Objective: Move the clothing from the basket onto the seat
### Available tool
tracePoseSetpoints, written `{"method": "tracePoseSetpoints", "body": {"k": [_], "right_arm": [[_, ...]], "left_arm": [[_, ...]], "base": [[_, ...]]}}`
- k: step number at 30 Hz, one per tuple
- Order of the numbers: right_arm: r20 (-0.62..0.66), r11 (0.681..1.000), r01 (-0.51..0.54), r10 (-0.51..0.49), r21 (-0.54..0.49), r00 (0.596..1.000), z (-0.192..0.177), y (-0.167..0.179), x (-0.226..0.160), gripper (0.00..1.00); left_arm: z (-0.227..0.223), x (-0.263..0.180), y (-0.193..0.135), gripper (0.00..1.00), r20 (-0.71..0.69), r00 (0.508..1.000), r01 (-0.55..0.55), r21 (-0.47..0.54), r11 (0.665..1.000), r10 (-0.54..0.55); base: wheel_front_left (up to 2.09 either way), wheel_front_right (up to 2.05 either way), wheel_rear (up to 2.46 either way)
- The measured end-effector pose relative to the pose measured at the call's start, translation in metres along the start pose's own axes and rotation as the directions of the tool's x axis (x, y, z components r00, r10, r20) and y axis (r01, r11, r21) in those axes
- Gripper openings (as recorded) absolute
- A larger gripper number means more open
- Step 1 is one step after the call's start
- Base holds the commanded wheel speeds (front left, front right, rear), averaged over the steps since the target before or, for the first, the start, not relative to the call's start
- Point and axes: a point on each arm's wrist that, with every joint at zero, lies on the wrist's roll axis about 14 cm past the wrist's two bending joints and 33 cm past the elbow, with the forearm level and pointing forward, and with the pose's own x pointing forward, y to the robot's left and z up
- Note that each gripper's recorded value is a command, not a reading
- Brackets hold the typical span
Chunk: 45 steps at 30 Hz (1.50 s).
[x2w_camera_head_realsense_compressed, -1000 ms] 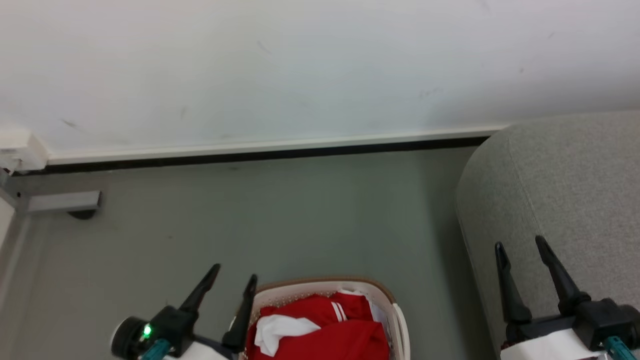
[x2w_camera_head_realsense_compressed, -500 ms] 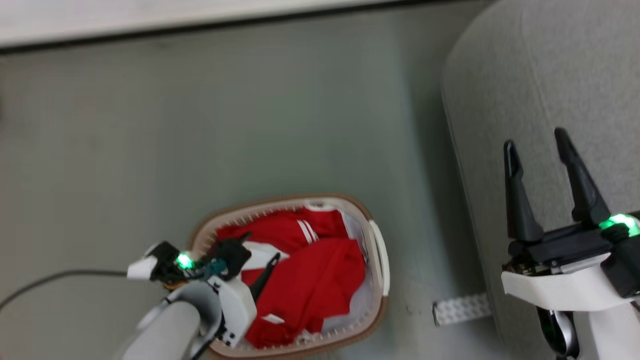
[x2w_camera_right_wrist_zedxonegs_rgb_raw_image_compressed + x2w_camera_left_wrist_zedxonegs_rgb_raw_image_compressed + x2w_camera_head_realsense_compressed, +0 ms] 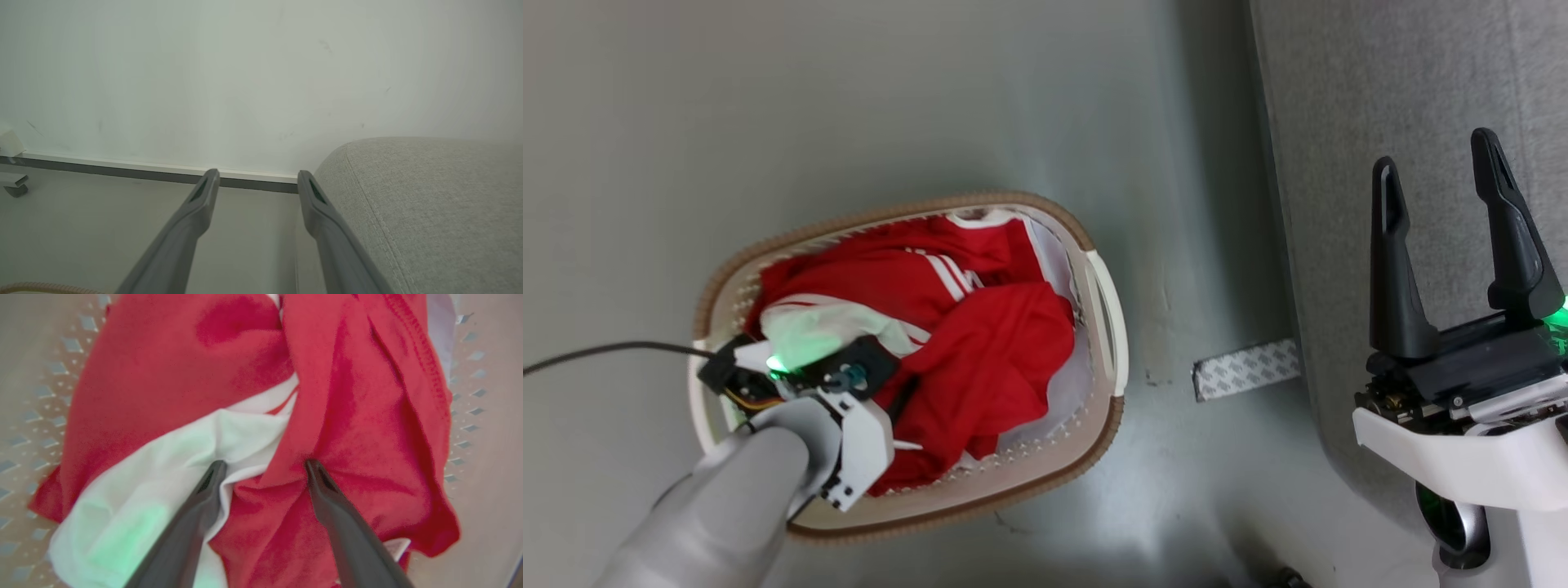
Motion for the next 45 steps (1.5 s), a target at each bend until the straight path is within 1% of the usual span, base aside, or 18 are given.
{"method": "tracePoseSetpoints", "body": {"k": [5, 6, 7, 10, 12, 16, 20, 23, 27, 31, 35, 39, 45], "right_arm": [[-0.055, 1.000, 0.018, -0.019, -0.013, 0.998, -0.023, -0.007, -0.005, 1.00], [-0.068, 1.000, 0.024, -0.025, -0.015, 0.997, -0.027, -0.009, -0.007, 1.00], [-0.078, 0.999, 0.031, -0.032, -0.017, 0.996, -0.030, -0.012, -0.009, 1.00], [-0.086, 0.999, 0.045, -0.046, -0.017, 0.995, -0.030, -0.015, -0.013, 1.00], [-0.081, 0.998, 0.054, -0.055, -0.015, 0.995, -0.027, -0.017, -0.014, 1.00], [-0.062, 0.998, 0.065, -0.065, 0.002, 0.996, -0.019, -0.019, -0.014, 1.00], [-0.069, 0.998, 0.051, -0.048, 0.032, 0.996, -0.010, -0.007, -0.024, 1.00], [-0.047, 0.998, 0.043, -0.041, 0.040, 0.998, 0.007, -0.001, -0.034, 1.00], [-0.029, 0.998, 0.037, -0.036, 0.049, 0.999, 0.028, 0.006, -0.054, 1.00], [-0.003, 0.998, 0.030, -0.030, 0.060, 1.000, 0.047, 0.013, -0.076, 1.00], [0.022, 0.997, 0.009, -0.011, 0.072, 1.000, 0.062, 0.024, -0.097, 1.00], [0.052, 0.997, -0.014, 0.010, 0.078, 0.999, 0.075, 0.033, -0.114, 1.00], [0.070, 0.996, -0.039, 0.034, 0.076, 0.997, 0.084, 0.044, -0.139, 1.00]], "left_arm": [[-0.016, 0.026, 0.000, 1.00, -0.014, 0.999, 0.030, -0.017, 0.999, -0.030], [-0.018, 0.030, -0.002, 0.44, -0.018, 0.999, 0.034, -0.029, 0.999, -0.034], [-0.020, 0.033, -0.005, 0.00, -0.022, 0.999, 0.042, -0.038, 0.998, -0.043], [-0.014, 0.034, -0.015, 0.00, -0.002, 0.999, 0.053, -0.071, 0.996, -0.053], [-0.004, 0.030, -0.016, 0.00, 0.031, 0.999, 0.044, -0.103, 0.994, -0.041], [0.014, 0.012, -0.002, 0.00, 0.087, 0.996, -0.017, -0.170, 0.985, 0.032], [0.019, -0.022, -0.004, 0.00, 0.112, 0.989, -0.068, -0.244, 0.967, 0.098], [0.036, -0.050, -0.004, 0.00, 0.161, 0.976, -0.102, -0.269, 0.958, 0.150], [0.060, -0.090, -0.007, 0.00, 0.236, 0.949, -0.143, -0.274, 0.951, 0.211], [0.092, -0.134, -0.006, 0.00, 0.335, 0.900, -0.188, -0.279, 0.942, 0.279], [0.119, -0.175, -0.014, 0.00, 0.412, 0.851, -0.222, -0.281, 0.934, 0.327], [0.149, -0.218, -0.023, 0.00, 0.498, 0.783, -0.260, -0.280, 0.924, 0.371], [0.182, -0.278, -0.043, 0.00, 0.596, 0.689, -0.305, -0.280, 0.910, 0.414]], "base": [[0.00, 0.00, 0.00], [0.00, 0.00, 0.00], [0.00, 0.00, 0.00], [0.00, 0.00, 0.00], [0.00, 0.00, 0.00], [0.00, 0.00, 0.00], [0.00, 0.00, 0.00], [0.00, 0.00, 0.00], [0.00, 0.00, 0.00], [0.00, 0.00, 0.00], [0.00, 0.00, 0.00], [0.00, 0.00, 0.00], [0.00, 0.00, 0.00]]}}
